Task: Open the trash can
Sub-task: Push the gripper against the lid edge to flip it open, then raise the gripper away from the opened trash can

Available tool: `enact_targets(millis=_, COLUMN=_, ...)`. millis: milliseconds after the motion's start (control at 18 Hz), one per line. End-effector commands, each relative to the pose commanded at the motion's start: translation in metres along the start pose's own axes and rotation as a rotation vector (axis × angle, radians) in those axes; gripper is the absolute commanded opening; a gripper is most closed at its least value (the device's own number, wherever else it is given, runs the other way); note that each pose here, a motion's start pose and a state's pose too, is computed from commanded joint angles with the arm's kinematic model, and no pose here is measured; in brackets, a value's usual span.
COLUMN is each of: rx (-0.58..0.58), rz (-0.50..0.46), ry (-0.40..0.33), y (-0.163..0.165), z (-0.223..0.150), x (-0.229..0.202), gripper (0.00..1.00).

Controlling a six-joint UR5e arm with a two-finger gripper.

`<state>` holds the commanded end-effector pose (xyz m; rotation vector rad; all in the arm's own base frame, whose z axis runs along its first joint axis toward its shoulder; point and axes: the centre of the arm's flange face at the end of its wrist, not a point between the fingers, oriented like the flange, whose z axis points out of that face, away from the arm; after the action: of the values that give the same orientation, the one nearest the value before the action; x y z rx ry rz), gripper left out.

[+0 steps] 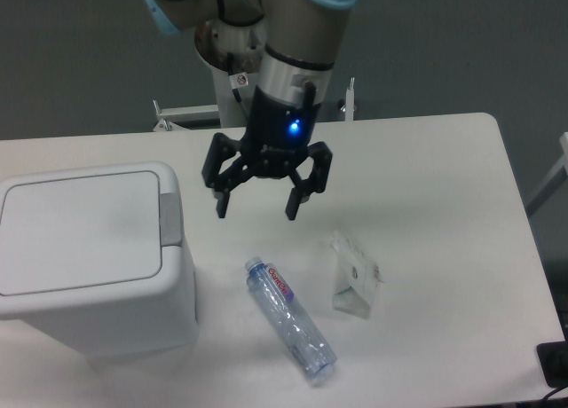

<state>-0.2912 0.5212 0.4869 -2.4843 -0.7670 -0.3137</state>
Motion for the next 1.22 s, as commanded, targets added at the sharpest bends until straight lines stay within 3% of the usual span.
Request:
enact_targets(millis=500, rx=-0.010, rz=0.040, ry=0.015, y=0.018, z=0.026, x=0.016, gripper=1.00)
enact_targets(millis=1056, rx=0.004, rz=0.047, ry=0.016, y=0.018, z=0.022, x=0.018, gripper=1.00)
enact_targets(millis=1222, rx=0.065, rz=0.073, ry=0.013, y=-0.001, z=-0.004, x=0.029, gripper=1.00)
